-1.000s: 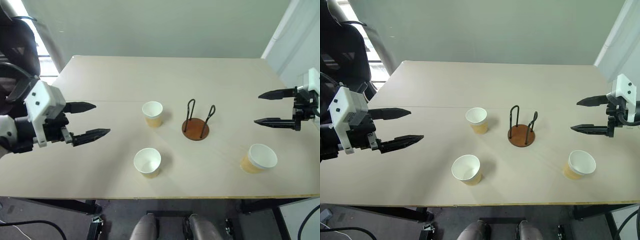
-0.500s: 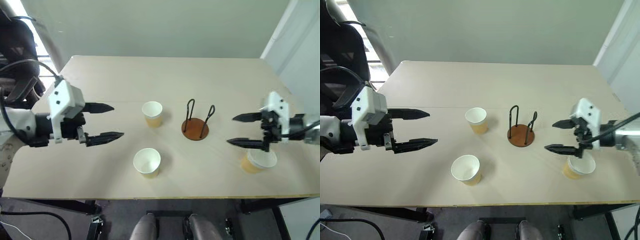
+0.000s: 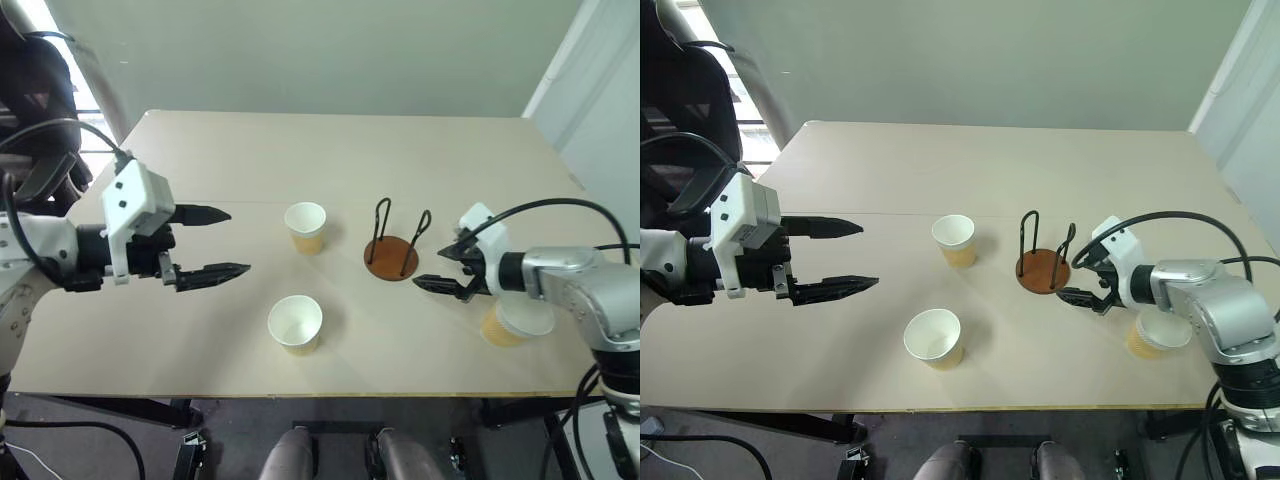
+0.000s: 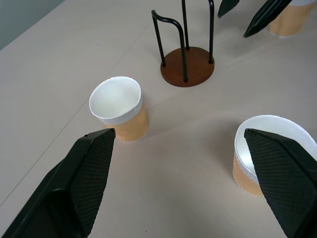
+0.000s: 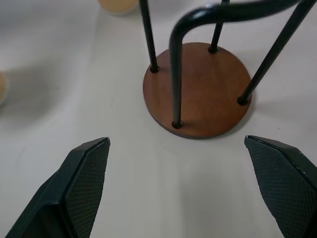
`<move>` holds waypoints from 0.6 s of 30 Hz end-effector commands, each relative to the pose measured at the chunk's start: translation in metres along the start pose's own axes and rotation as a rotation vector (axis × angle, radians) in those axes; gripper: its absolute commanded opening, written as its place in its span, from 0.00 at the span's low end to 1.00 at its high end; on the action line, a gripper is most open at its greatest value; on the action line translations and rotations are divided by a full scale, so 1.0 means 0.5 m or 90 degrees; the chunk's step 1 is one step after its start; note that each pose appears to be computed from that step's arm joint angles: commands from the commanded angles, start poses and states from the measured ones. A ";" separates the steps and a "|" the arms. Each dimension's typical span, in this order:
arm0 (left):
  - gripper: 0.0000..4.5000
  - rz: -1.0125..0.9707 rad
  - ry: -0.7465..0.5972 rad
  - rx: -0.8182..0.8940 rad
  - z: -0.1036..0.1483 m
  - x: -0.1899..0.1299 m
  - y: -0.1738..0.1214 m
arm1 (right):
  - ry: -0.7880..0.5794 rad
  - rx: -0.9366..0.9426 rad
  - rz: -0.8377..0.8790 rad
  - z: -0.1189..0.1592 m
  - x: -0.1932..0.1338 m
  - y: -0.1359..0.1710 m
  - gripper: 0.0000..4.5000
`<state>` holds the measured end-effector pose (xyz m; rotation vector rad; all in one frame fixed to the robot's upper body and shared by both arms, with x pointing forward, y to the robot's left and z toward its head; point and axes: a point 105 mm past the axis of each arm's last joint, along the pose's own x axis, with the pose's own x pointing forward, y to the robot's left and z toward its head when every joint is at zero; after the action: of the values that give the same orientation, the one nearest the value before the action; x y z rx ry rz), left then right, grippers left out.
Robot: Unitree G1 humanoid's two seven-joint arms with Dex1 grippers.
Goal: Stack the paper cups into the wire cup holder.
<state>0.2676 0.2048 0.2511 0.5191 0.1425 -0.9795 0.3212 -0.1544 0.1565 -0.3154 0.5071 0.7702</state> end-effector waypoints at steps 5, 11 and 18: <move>0.99 0.031 -0.005 0.040 0.025 -0.020 0.002 | -0.083 -0.036 -0.006 0.078 0.025 0.008 1.00; 1.00 0.039 -0.002 0.040 0.026 -0.028 -0.002 | -0.095 -0.034 -0.002 0.085 0.041 0.012 0.96; 1.00 0.042 0.001 0.040 0.026 -0.032 -0.004 | -0.090 -0.038 -0.004 0.080 0.046 0.012 0.45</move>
<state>0.2599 0.2092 0.2557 0.5434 0.1281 -0.9375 0.3407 -0.1195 0.1664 -0.2911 0.3973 0.8094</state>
